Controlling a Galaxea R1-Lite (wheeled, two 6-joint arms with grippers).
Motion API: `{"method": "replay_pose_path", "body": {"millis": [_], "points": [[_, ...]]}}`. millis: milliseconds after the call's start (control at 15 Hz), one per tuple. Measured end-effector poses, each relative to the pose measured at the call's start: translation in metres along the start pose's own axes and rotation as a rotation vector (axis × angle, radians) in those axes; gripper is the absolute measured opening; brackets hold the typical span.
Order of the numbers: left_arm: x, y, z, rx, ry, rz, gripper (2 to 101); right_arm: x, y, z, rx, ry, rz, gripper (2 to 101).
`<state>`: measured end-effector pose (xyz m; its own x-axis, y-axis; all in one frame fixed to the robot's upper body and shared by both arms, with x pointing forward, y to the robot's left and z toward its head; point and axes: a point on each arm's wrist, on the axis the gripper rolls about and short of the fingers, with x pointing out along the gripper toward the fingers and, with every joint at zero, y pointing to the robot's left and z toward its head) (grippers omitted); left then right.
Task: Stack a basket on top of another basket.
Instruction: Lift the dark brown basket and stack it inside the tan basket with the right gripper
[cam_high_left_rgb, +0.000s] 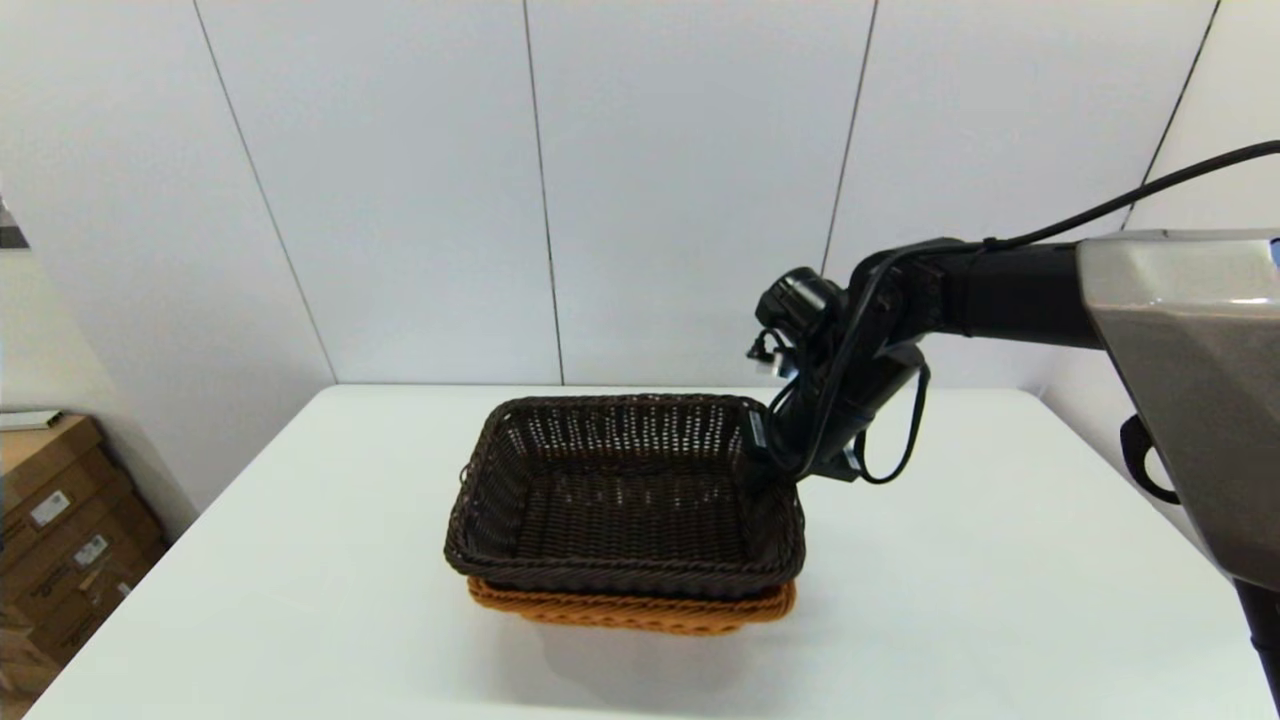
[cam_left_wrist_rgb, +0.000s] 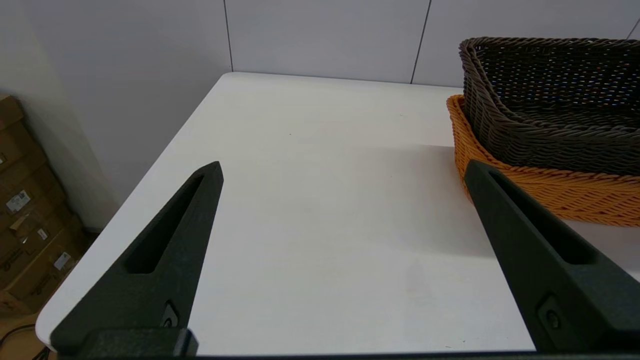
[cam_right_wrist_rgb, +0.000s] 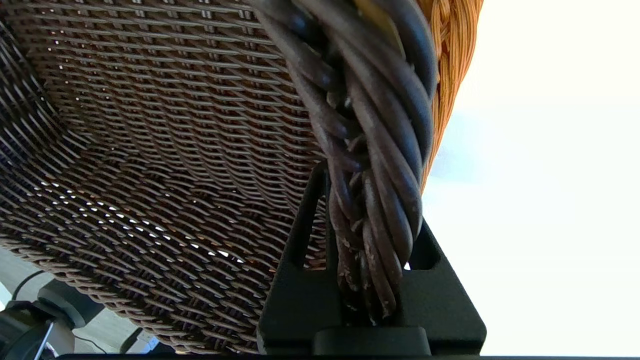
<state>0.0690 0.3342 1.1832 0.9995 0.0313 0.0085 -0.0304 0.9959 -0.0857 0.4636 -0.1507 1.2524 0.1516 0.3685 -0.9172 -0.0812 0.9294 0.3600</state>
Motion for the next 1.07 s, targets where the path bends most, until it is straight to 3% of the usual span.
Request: {"method": "replay_pose_path", "body": {"millis": [267, 667, 1067], "points": [[0.0, 0.0, 0.0, -0.001, 0.0, 0.0, 97.8, 0.001, 0.0, 0.001, -0.005, -0.001, -0.001, 14.9], [0.0, 0.0, 0.0, 0.0, 0.0, 0.0, 97.8, -0.001, 0.0, 0.001, -0.031, -0.014, -0.007, 58.0], [0.0, 0.0, 0.0, -0.001, 0.0, 0.0, 97.8, -0.03, -0.009, 0.005, -0.037, -0.112, -0.035, 79.6]]}}
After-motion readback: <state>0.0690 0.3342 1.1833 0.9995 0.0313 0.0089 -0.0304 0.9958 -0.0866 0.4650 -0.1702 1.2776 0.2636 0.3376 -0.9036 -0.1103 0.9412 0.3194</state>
